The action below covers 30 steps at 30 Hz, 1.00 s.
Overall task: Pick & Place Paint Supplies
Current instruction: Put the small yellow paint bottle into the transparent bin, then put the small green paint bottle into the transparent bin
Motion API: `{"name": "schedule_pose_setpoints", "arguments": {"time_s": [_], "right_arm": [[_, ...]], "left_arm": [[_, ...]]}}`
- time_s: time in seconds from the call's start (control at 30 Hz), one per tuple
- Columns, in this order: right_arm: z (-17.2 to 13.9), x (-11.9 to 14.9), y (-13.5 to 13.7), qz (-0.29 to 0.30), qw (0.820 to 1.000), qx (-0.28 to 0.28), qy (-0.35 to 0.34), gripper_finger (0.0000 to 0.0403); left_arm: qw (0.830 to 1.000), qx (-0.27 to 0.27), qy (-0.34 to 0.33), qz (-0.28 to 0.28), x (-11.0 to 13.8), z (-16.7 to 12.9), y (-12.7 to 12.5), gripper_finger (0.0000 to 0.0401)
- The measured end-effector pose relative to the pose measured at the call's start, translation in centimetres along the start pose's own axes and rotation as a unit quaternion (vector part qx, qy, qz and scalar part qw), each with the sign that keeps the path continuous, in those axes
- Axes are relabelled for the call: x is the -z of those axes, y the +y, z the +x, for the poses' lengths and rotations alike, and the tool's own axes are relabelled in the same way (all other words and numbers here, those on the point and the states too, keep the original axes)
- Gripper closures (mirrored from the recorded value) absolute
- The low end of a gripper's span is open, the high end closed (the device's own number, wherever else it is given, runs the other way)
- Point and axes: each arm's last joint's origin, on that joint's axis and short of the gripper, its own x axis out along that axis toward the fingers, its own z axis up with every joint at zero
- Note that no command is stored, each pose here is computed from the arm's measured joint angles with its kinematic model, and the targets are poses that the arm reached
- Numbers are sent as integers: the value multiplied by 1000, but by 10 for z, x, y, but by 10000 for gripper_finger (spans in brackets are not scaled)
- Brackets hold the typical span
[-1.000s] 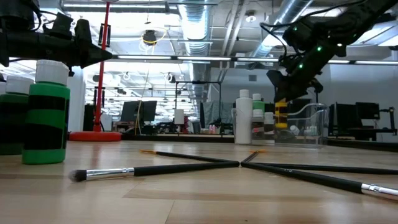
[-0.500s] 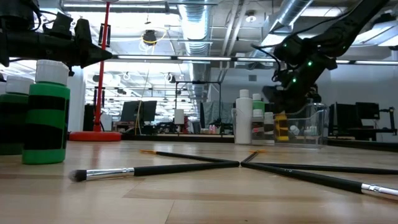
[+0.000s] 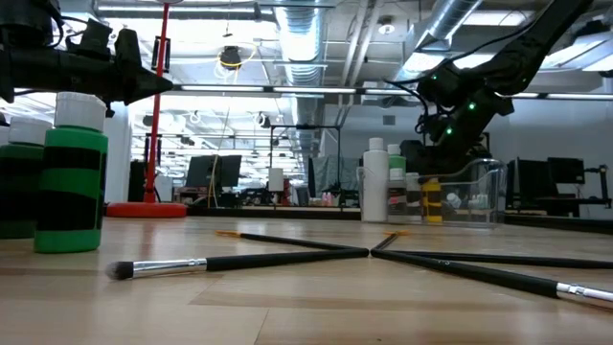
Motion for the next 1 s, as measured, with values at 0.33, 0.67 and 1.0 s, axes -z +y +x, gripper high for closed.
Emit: {"name": "schedule_pose_setpoints", "arguments": {"time_s": [0.33,0.67,1.0], "right_arm": [[-10,-7,-3,-5,1000,-8,-18,202],[-54,-29,-5,26,993,-62,-99,178],[-115,-30,58,-75,924,-338,-162,174]], "left_arm": [[1000,0,0,0,0,0,0,393],[1000,0,0,0,0,0,0,393],[1000,0,0,0,0,0,0,393]]}}
